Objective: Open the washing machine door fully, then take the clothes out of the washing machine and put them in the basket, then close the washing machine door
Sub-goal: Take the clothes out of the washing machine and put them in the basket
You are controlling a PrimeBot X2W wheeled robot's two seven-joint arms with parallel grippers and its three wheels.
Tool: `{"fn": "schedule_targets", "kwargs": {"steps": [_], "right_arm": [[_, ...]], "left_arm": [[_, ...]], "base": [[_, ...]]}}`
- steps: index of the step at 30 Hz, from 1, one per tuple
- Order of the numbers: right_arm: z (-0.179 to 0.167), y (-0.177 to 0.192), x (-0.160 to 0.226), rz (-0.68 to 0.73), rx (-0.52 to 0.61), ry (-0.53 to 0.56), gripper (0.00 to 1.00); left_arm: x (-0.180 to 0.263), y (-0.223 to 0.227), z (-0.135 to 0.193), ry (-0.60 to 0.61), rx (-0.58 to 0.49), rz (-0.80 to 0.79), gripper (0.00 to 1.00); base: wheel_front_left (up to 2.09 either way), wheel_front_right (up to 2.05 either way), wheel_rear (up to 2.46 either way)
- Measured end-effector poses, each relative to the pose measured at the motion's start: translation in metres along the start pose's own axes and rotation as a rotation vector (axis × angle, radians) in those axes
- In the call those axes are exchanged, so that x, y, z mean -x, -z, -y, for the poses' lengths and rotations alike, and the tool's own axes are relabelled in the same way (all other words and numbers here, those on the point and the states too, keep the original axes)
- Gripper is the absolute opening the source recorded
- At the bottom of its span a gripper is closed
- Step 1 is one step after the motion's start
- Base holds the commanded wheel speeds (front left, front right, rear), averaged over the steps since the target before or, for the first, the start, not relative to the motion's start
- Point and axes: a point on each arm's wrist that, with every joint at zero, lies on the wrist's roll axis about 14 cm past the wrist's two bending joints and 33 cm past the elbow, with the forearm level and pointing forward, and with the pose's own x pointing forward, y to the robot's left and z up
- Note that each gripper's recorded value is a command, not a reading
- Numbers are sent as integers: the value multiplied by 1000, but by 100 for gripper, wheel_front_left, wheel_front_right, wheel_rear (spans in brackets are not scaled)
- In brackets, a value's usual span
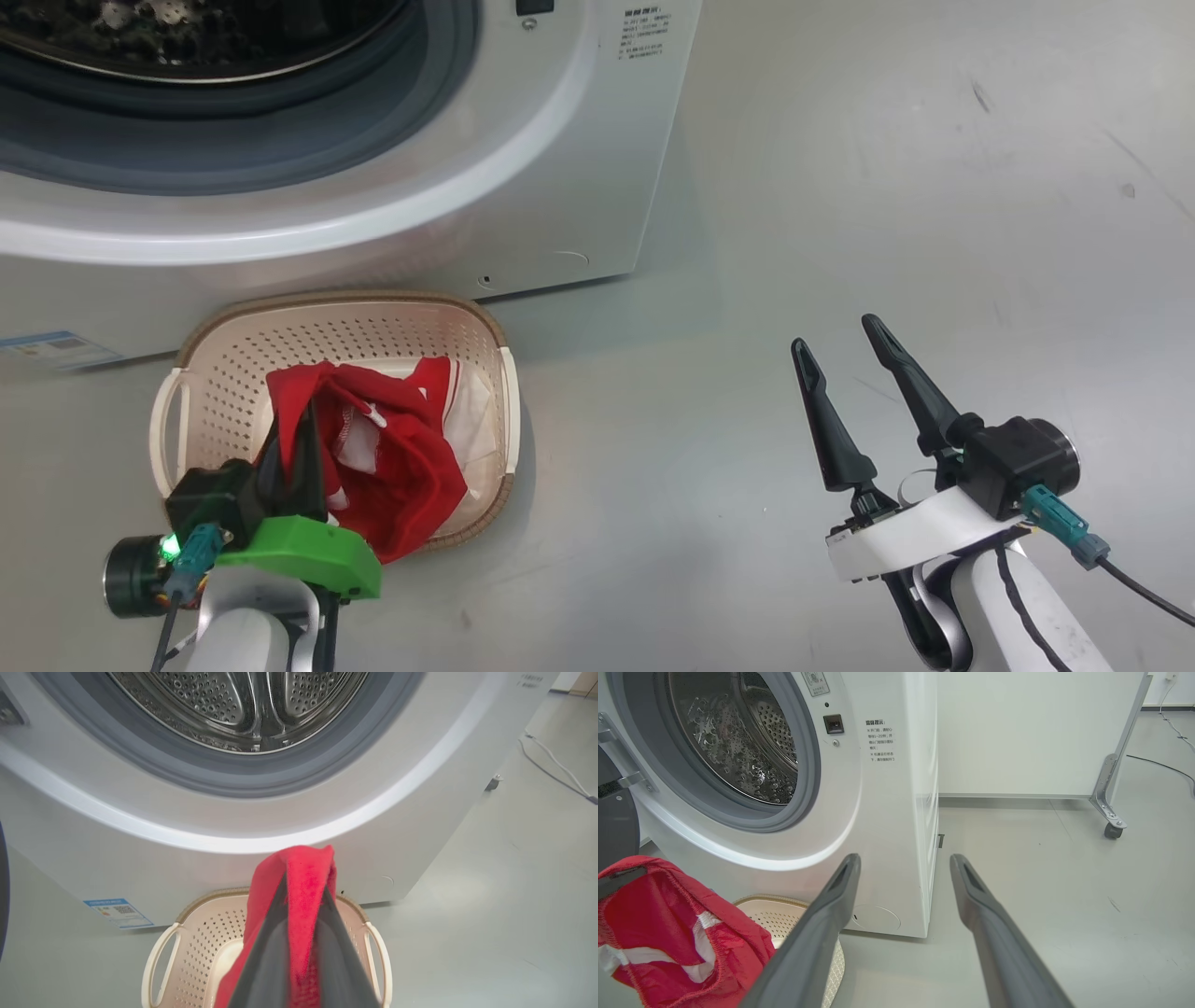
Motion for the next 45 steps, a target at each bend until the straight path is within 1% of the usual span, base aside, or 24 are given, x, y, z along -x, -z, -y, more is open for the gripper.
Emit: {"fn": "schedule_targets", "kwargs": {"steps": [3, 10, 16, 17, 26, 30, 31, 32, 33, 34, 35, 41, 45], "right_arm": [[3, 7, -5, -17, -4, 2, 100], [12, 22, -17, -51, -9, 15, 100], [20, 35, -28, -77, -14, 23, 100], [20, 35, -28, -77, -14, 23, 100], [35, 56, -45, -114, -24, 44, 100], [42, 65, -48, -133, -21, 55, 100], [43, 67, -48, -138, -19, 58, 100], [45, 68, -48, -141, -18, 61, 100], [46, 70, -48, -145, -20, 62, 100], [47, 71, -47, -150, -22, 66, 100], [48, 73, -46, -156, -23, 71, 100], [50, 74, -46, -161, -20, 74, 100], [50, 70, -45, -155, -17, 75, 100]], "left_arm": [[-12, 21, -2, -3, -3, -70, 0], [-49, 53, 1, 9, -11, -174, 0], [-75, 88, -12, -2, -45, -287, 0], [-75, 88, -12, -2, -45, -287, 0], [-93, 157, -19, -12, -52, -494, 0], [-95, 182, -21, -26, -26, -570, 0], [-95, 187, -20, -25, -23, -583, 17], [-94, 191, -19, -27, -16, -596, 40], [-94, 195, -17, -30, -6, -610, 48], [-95, 198, -16, -25, 2, -618, 81], [-95, 200, -15, -24, 3, -624, 100], [-95, 202, -17, -27, -3, -629, 100], [-96, 196, -17, -24, -10, -593, 100]], "base": [[0, 0, 0], [0, 0, 0], [0, 0, 0], [0, 0, 0], [0, 0, 0], [0, 0, 0], [0, 0, 0], [0, 0, 0], [0, 0, 0], [0, 0, 0], [0, 0, 0], [0, 0, 0], [0, 0, 0]]}}
